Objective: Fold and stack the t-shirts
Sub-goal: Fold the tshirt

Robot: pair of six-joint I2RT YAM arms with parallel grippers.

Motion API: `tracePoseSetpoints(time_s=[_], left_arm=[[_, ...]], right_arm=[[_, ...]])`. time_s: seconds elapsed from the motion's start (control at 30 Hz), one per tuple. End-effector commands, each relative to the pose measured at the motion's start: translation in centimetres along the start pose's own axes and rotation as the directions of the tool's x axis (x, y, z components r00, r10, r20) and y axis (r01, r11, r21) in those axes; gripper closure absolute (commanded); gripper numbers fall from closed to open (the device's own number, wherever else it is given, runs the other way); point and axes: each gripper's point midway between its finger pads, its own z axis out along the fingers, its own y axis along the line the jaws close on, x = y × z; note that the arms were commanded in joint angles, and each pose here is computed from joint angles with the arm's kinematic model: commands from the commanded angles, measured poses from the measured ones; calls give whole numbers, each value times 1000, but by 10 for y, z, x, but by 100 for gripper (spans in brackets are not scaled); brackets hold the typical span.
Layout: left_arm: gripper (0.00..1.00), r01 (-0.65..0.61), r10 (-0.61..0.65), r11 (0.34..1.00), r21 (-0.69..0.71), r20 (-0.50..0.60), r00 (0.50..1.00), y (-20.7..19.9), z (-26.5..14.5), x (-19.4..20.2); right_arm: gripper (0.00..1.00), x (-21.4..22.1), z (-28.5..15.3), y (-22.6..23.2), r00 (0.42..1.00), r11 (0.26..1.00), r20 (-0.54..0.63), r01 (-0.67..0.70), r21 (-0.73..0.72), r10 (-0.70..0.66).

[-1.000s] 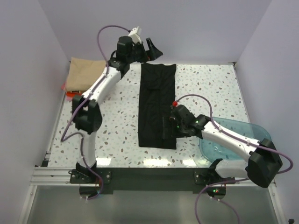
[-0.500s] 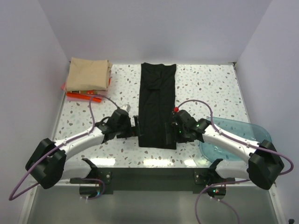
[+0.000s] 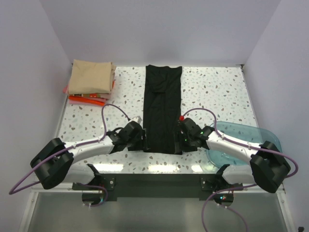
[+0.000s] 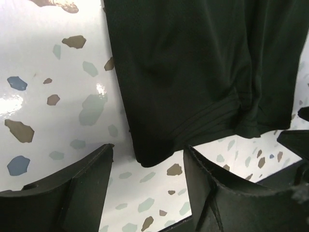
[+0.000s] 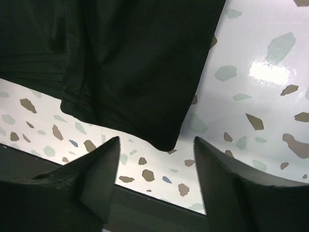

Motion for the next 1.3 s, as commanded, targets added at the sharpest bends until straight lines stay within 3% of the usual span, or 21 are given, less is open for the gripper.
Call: tracePoseSetpoints(time_s=[0.0,0.2,0.37,0.47,0.5,0.6,0.73,0.83,1.03,1.27], left_arm=[[36,33,-29,994,-101,39,999,6,3,-5],[56,41,-36,991,-124,49,998,12,1,-2],[65,25,-23,995,-101,28,999,10,4,7],[77,14,-13,996,-83,17,1000,5,8,9],[88,13,-13,996,-89,10,1000,7,9,10],[100,15,-14,996,-93,8,1000,9,12,13],[100,8,-7,997,-74,23,1000,7,13,10],[100,7,-5,999,-34,48,999,-3,7,4],[100,-5,2,1000,25,151,988,-30,-11,-29],[100,-11,14,1000,-11,255,967,-46,-22,-74]], right_arm=[[37,-2,3,7,1000,999,11,-18,-31,18],[43,4,7,3,999,999,-6,-32,-20,32],[46,9,12,1,999,999,-12,-46,-20,46],[53,10,16,2,999,999,-26,-45,-25,44],[55,10,17,2,999,999,-31,-44,-23,43],[62,11,18,3,999,999,-30,-45,-27,44],[80,10,18,1,999,999,-19,-42,-21,41],[100,7,17,0,1000,999,-5,-29,-17,29],[100,-21,-8,0,995,1000,100,6,14,-7],[100,-74,-34,4,966,995,253,33,91,-55]])
